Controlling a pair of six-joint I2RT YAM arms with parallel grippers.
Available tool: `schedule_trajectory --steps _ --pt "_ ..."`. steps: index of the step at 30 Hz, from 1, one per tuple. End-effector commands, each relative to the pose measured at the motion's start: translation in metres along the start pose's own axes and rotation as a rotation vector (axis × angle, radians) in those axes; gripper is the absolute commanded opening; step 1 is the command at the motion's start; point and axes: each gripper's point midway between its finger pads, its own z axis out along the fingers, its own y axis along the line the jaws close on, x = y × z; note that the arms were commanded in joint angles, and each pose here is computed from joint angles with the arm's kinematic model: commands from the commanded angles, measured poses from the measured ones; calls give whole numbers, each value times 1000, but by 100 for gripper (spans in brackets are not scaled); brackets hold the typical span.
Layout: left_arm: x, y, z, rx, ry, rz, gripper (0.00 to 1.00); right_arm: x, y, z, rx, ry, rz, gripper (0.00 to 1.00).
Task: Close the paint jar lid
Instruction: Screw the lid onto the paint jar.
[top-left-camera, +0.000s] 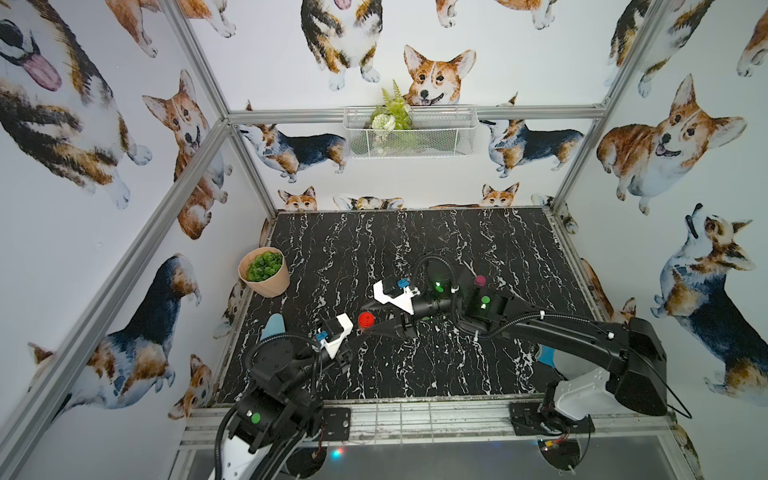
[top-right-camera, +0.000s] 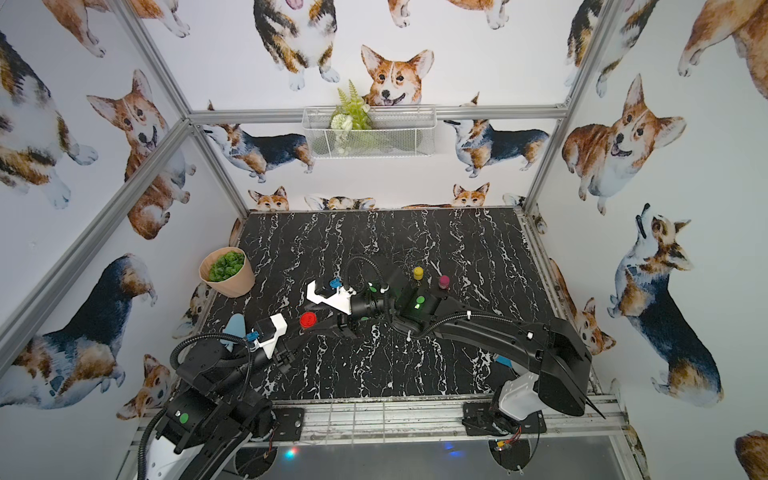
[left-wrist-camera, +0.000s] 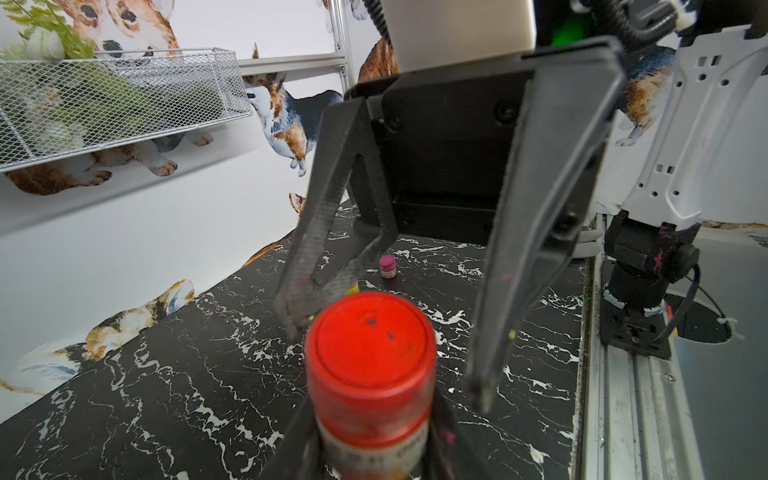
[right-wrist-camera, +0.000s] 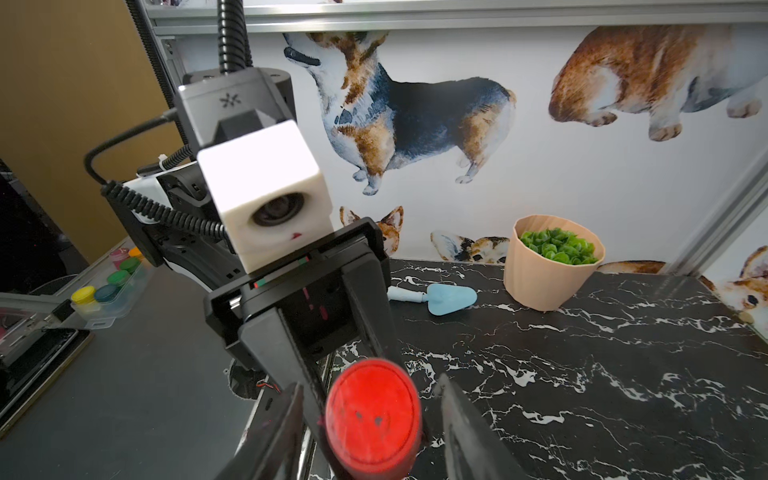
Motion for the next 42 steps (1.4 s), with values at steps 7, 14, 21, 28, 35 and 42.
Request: schedule_trajectory --steps 7,14,21,28,35,42 --pt "-9 3 -1 -17 -32 28 25 -6 2 3 -17 -16 -1 36" --pt "-9 8 -2 -50 -30 38 25 4 -12 7 81 19 13 35" --pt "-10 16 -6 -104 -29 56 25 12 -27 17 254 51 8 36" --pt "-10 25 -9 -163 -26 74 24 13 -42 26 380 44 51 36" --pt "-11 34 -15 -229 -26 90 24 23 -55 34 479 51 107 35" --pt "-10 44 -20 -296 -12 100 24 25 -61 43 583 55 126 35"
